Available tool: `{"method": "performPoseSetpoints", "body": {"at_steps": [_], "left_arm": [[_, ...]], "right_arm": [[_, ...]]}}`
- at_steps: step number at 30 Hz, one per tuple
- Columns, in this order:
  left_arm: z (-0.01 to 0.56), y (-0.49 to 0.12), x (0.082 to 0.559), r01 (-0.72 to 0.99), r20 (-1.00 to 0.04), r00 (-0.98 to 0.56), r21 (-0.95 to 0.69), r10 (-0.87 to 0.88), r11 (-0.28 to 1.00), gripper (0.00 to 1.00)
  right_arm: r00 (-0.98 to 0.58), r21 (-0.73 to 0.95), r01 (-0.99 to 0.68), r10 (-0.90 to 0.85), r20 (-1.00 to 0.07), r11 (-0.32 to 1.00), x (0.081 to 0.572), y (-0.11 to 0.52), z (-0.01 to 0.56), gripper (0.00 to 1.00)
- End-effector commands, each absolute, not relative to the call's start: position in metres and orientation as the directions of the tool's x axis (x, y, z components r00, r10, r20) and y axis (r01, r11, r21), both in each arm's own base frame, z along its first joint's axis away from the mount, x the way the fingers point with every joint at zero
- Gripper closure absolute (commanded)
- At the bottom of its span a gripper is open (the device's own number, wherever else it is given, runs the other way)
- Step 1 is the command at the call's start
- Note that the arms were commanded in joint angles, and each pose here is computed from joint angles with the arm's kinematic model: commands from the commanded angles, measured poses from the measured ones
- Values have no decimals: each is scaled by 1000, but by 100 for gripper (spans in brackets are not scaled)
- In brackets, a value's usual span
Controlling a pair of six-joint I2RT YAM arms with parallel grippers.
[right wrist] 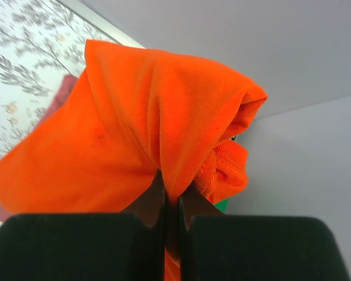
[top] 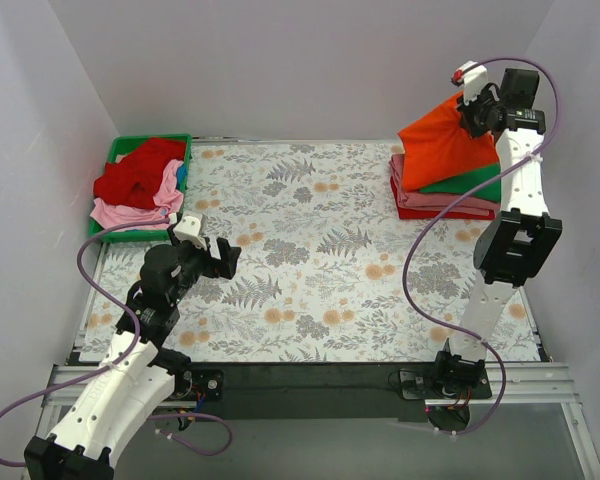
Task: Fold and stack the t-shirts
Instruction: Neatly place the folded tshirt to the corner
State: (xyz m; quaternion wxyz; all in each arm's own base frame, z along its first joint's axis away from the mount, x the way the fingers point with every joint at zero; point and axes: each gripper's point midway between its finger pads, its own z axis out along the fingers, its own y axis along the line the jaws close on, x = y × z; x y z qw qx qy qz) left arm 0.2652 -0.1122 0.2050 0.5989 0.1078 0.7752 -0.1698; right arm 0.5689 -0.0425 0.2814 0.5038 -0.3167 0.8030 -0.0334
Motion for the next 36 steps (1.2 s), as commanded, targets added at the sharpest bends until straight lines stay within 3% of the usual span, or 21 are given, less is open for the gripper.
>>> {"method": "performPoseSetpoints", "body": {"at_steps": [1, 10, 24, 27, 34, 36], "left_arm": [[205, -115, 265, 387, -967, -251, -136, -38, 912, 17], [206, -115, 264, 388, -968, -248, -135, -38, 912, 17], [207, -117, 264, 397, -968, -246, -139, -41, 907, 17], [207, -117, 263, 398, -968, -248, -141, -41, 906, 17], [207, -117, 264, 398, -968, -248, -141, -42, 906, 17], [207, -119, 264, 405, -968, -249, -142, -41, 903, 17]], "right_arm": [[-251, -454, -423, -583, -773, 784, 564, -59, 305, 99], [-324, -482, -351, -587, -742, 803, 565, -74, 299, 99], [-505, -597, -269, -638, -581, 756, 564, -115, 253, 98], [-546, -601, -265, -631, -551, 754, 563, -122, 236, 87], [-654, -669, -187, -599, -462, 720, 553, -148, 215, 30], [-645, -677, -178, -605, -468, 714, 554, -143, 219, 22]]}}
